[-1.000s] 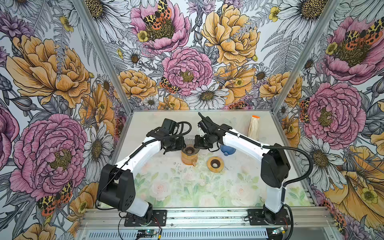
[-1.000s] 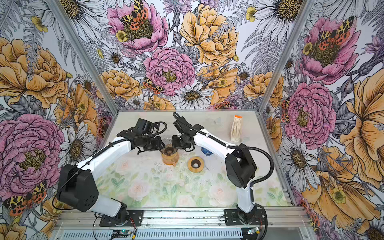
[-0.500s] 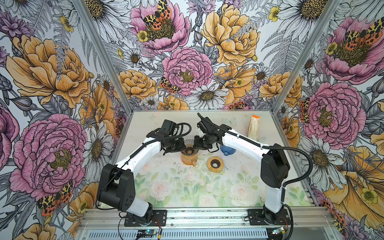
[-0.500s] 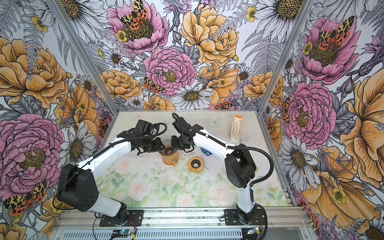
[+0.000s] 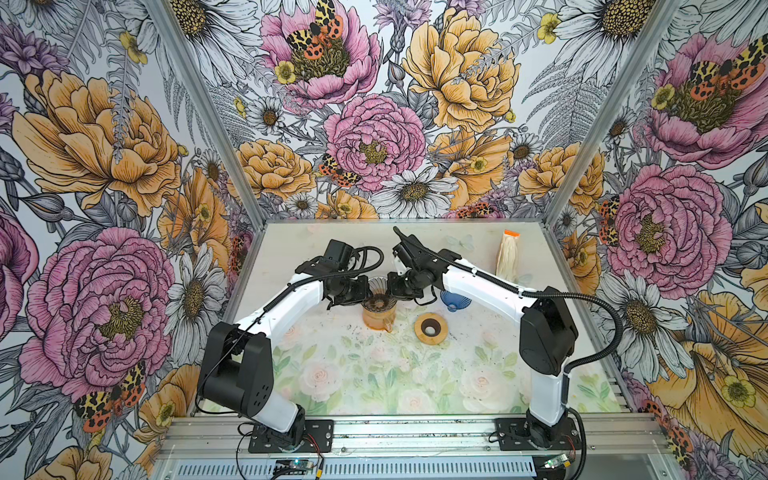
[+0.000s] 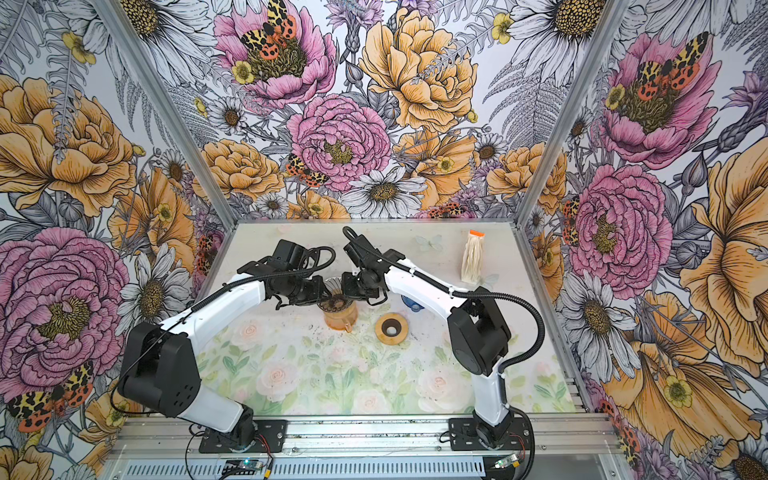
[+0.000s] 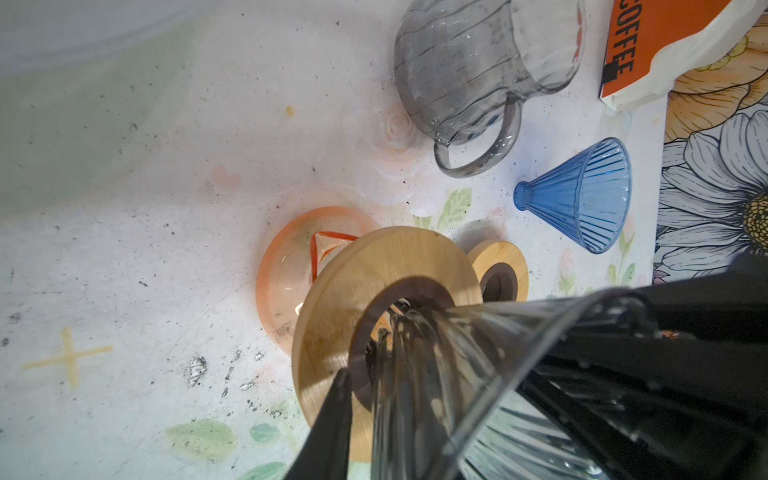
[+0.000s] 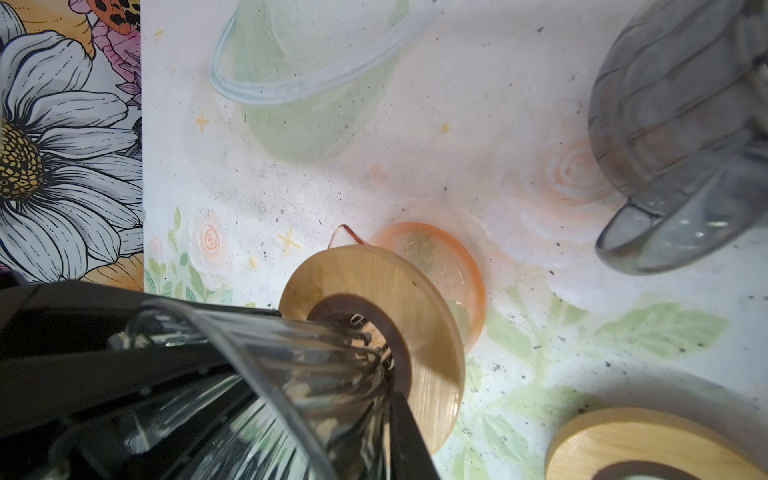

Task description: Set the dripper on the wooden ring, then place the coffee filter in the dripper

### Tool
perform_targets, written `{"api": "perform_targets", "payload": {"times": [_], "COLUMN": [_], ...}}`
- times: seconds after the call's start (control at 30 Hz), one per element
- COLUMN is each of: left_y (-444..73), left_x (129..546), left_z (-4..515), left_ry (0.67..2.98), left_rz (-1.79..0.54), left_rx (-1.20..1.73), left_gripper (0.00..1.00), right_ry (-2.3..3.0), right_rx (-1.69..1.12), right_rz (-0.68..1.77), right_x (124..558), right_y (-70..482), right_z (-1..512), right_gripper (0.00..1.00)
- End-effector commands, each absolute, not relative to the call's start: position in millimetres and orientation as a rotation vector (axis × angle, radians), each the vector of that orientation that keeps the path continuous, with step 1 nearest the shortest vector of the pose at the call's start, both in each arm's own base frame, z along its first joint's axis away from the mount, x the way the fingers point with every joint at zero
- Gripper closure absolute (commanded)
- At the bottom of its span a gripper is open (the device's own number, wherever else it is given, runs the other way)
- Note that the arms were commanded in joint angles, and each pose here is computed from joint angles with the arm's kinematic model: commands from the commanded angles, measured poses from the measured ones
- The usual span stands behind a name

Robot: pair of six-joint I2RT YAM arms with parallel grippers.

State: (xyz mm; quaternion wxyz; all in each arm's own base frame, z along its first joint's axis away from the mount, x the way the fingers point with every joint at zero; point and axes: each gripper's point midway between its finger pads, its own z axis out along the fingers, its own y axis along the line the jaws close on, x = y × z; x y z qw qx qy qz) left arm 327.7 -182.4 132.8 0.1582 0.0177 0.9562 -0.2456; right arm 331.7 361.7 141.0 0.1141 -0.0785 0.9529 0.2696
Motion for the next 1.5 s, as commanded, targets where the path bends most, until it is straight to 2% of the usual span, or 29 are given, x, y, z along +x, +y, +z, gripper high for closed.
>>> {"api": "perform_targets", "payload": {"times": [0.0,0.53,0.9,1.27,1.47], "left_y": [-171,-173,-165,-177,-184], "left_x": [329,332,324,335,337], "left_z": [116,112,98,133,152], "left_ry": [2.782,2.817,2.893,2.798,2.75], "left_rz": [-0.651,-0.687,-0.638,-0.705,-0.731], "left_rx": [0.028,0.011,-0.005,0.029,0.046], "left_gripper": [0.79,0.79,0.79,0.78,0.73], "right_ry": [2.835,2.912,2.931,2.84,2.814], "right_rx": [-0.181,-0.092,-0.128,-0.17,-0.174], "right_rz": [0.731,0.693,0.713,0.775,0.788], "right_x": [337,338,335,343,343], "right_y": [352,338,341,347,348], "right_z": [125,97,91,127,139], "right_gripper": [0.85,0.87,0.86,0.82,0.75]}}
